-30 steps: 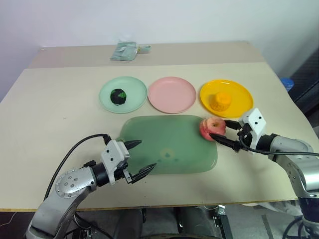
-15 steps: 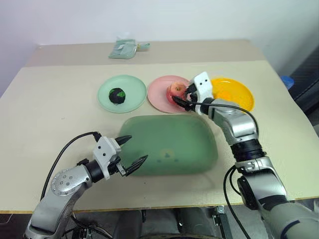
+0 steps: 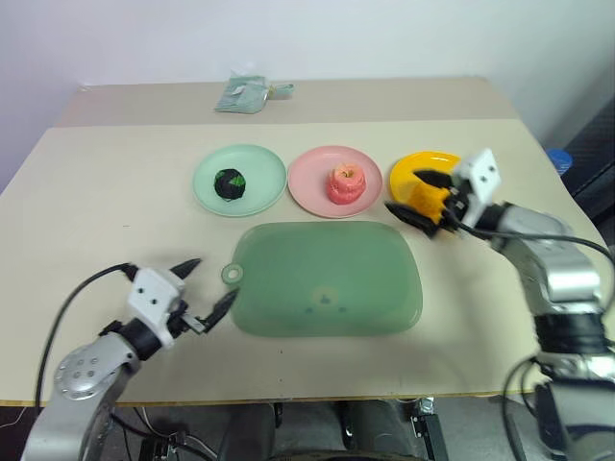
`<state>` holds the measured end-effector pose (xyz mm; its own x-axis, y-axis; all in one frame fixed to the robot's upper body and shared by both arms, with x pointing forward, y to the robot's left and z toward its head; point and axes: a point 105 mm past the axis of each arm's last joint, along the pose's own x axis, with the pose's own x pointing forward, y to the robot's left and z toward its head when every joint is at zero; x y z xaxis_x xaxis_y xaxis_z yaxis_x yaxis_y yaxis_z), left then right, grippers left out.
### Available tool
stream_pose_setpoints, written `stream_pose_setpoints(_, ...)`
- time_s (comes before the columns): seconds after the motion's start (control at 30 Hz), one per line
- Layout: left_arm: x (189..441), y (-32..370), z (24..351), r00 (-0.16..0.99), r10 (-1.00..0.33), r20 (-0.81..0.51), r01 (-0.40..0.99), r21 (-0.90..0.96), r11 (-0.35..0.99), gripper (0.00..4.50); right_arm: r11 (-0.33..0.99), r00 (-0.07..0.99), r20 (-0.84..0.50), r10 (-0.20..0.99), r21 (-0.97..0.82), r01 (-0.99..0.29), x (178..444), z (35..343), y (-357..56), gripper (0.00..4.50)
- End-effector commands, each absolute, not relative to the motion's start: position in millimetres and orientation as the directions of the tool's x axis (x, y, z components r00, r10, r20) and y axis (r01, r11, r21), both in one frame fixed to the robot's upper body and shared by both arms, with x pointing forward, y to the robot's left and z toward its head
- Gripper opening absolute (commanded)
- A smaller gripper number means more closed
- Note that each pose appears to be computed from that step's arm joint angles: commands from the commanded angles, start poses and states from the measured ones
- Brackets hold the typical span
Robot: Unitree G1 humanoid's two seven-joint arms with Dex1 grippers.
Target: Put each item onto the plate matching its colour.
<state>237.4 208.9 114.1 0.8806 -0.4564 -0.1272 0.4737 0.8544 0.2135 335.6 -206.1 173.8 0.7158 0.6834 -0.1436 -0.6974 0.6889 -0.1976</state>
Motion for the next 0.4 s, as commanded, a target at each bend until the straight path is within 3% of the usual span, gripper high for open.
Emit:
stream_pose_setpoints(0.03, 234, 246, 121, 0.927, -0.358, -0.111, 0.375, 0.243, 0.895, 4.50, 0.681, 0.695, -0.172, 0.698, -0.141, -0.718, 305, 171, -228, 4.46)
stream_pose_setpoints(0.17, 228, 267, 117, 0.938, -0.313, -0.145, 0.342, 0.259, 0.903, 4.50, 0.712, 0.717, -0.203, 0.666, -0.111, -0.693, 289, 160, -247, 4.46)
stream_pose_setpoints(0.4, 227, 272, 116, 0.951, -0.282, -0.130, 0.306, 0.251, 0.918, 4.50, 0.707, 0.711, -0.240, 0.661, -0.116, -0.697, 290, 144, -247, 4.46)
